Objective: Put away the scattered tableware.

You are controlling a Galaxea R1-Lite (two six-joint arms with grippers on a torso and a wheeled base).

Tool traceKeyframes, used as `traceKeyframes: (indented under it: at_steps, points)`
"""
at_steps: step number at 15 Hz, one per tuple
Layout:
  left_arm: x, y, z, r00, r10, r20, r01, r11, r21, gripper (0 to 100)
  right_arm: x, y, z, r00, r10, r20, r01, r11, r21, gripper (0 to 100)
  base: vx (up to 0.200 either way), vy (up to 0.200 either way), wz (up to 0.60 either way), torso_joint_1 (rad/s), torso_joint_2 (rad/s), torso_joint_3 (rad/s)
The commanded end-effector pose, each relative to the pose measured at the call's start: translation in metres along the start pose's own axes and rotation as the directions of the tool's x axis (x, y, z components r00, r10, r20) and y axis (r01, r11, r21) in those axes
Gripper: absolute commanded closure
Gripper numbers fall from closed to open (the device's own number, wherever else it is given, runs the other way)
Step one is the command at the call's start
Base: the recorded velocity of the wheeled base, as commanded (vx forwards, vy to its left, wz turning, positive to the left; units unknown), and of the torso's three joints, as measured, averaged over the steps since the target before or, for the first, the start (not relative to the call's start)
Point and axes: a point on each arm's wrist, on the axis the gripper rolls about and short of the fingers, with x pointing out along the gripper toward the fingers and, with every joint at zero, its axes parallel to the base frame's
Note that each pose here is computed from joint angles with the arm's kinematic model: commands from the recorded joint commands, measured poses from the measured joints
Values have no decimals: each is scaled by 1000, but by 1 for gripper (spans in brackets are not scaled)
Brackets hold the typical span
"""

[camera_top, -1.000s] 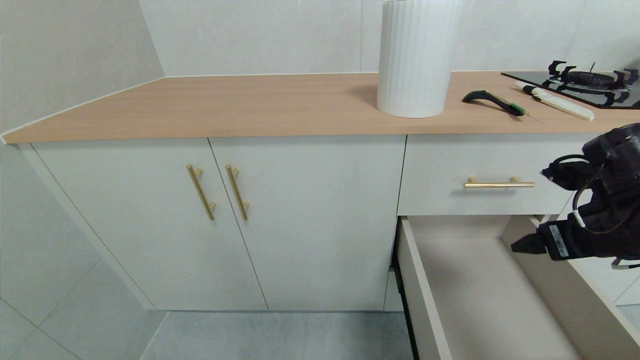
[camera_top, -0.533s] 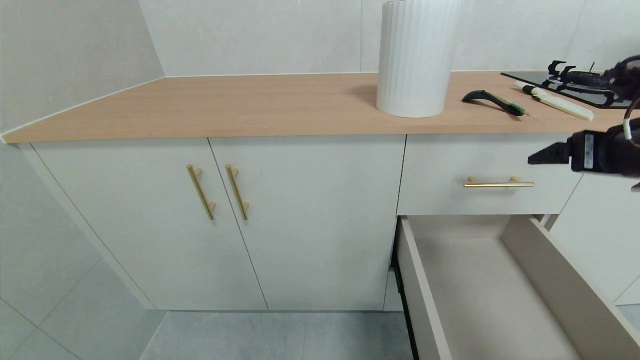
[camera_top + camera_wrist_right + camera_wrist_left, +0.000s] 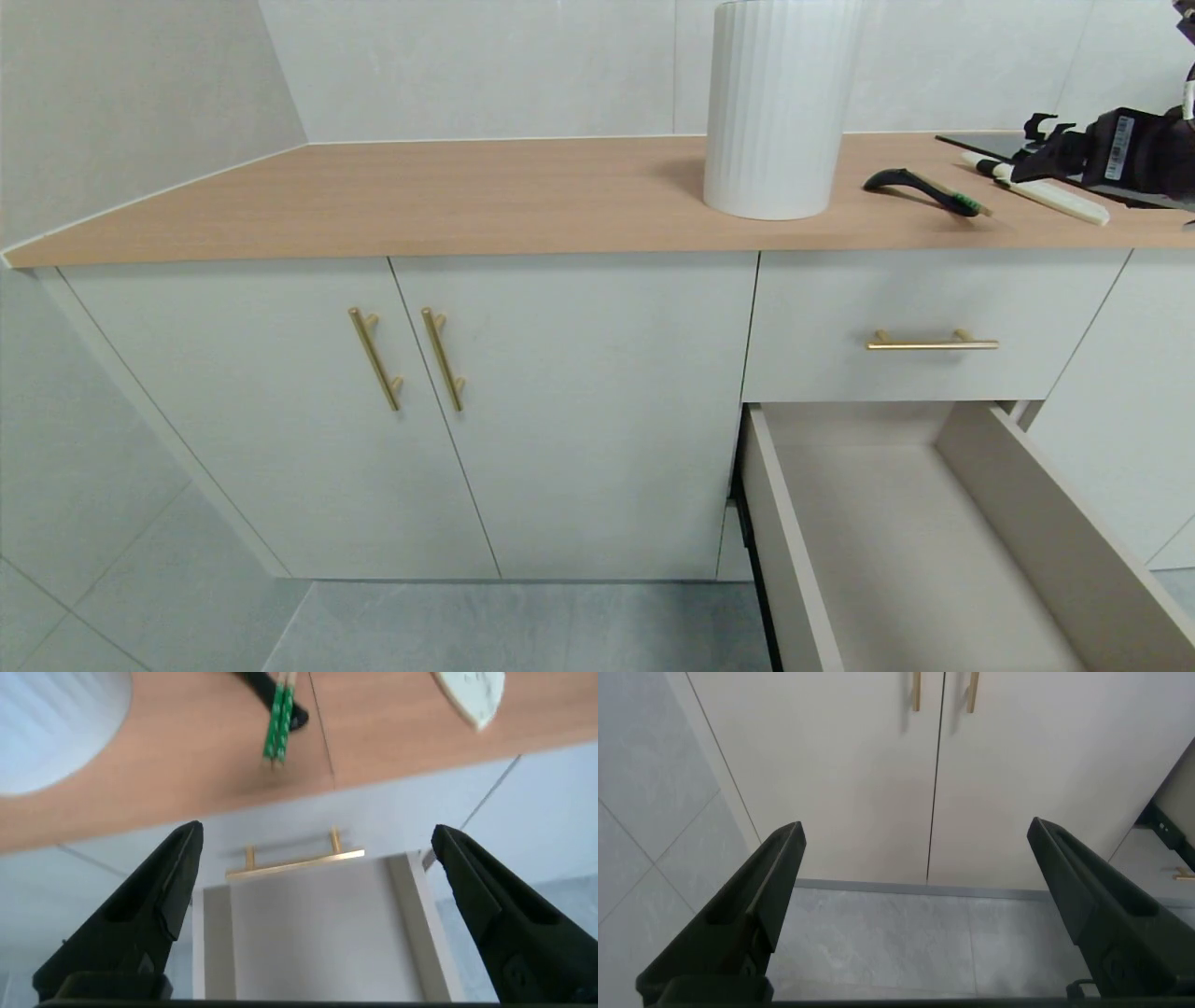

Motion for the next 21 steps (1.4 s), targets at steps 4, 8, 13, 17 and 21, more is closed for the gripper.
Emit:
traceKeyframes:
  at_steps: [4, 8, 13, 17, 21]
  points:
    - [0, 0, 0, 1000, 1, 0, -1, 1000, 0, 0, 30, 9, 0, 998, 47, -33, -47, 999, 1, 0, 0, 0, 0, 0, 0, 0]
    - [0, 0, 0, 1000, 1, 0, -1, 1000, 0, 0, 47, 14, 0, 998, 46, -44, -46, 999, -10, 0, 0, 0, 0, 0, 0, 0]
    - [0, 0, 0, 1000, 1, 0, -1, 1000, 0, 0, 65, 19, 2, 998, 27, -50, -28, 999, -28, 0, 0, 0, 0, 0, 0, 0]
    - [0, 0, 0, 1000, 1, 0, -1, 1000, 0, 0, 72, 27, -5, 997, 18, -73, -23, 998, -65, 0, 0, 0, 0, 0, 0, 0]
    - [0, 0, 0, 1000, 1, 0, -1, 1000, 0, 0, 73, 28, -5, 998, 9, -64, -13, 997, -72, 0, 0, 0, 0, 0, 0, 0]
